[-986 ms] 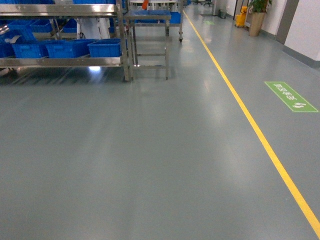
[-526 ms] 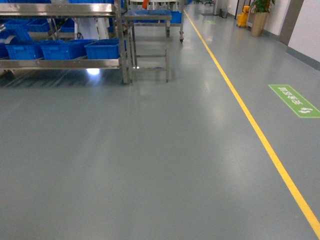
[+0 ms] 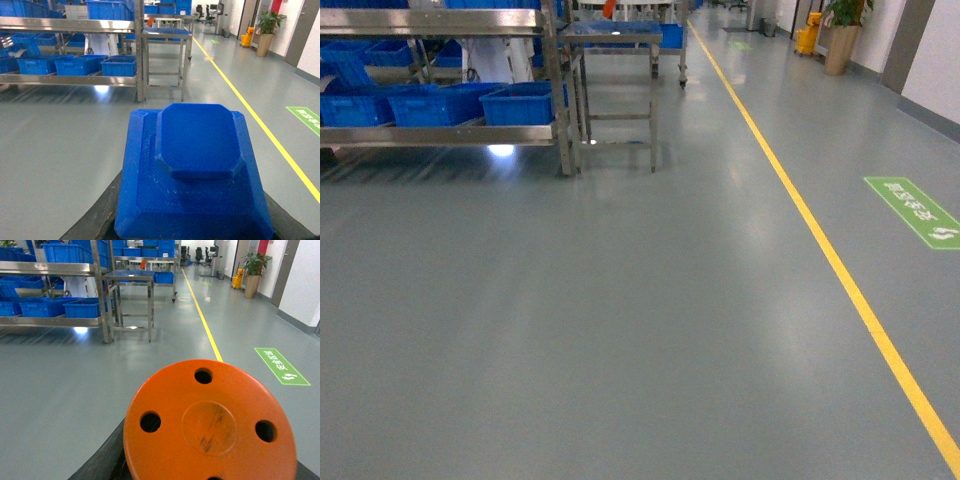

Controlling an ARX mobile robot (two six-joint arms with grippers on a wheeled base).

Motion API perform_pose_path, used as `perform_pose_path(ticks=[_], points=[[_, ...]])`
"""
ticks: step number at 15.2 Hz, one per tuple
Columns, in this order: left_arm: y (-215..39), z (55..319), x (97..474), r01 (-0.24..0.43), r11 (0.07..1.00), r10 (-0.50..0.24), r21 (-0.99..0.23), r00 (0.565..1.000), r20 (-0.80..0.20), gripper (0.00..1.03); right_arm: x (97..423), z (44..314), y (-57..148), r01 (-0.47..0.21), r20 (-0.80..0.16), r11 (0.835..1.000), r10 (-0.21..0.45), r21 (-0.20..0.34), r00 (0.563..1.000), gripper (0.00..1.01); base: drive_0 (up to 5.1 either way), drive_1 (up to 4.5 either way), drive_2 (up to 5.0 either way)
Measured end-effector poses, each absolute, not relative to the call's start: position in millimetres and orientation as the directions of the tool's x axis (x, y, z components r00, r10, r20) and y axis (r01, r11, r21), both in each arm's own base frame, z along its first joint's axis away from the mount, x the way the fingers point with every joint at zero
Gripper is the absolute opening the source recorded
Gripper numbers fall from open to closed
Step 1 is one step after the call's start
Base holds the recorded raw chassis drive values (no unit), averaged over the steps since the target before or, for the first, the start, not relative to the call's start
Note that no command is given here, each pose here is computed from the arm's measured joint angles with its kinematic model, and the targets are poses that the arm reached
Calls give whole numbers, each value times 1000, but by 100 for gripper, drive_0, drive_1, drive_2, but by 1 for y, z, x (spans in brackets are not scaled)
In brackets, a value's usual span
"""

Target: Sort blue parts and orange caps into right shelf containers

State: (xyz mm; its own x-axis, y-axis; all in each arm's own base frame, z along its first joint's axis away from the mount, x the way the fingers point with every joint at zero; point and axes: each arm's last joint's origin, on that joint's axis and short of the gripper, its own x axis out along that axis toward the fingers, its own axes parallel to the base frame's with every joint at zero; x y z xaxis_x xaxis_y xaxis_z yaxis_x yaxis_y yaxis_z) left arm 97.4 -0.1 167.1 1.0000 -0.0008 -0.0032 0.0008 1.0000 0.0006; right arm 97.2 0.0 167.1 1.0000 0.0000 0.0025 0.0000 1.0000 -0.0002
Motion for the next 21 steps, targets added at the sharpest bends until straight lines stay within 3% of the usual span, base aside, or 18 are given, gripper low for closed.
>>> perform_pose_path(ticks=[21], points=[[0, 167, 97, -1, 1000, 1, 1, 1000, -4, 43, 97, 167, 0, 0, 5, 1000, 0, 0, 1000, 45, 3, 431, -424]])
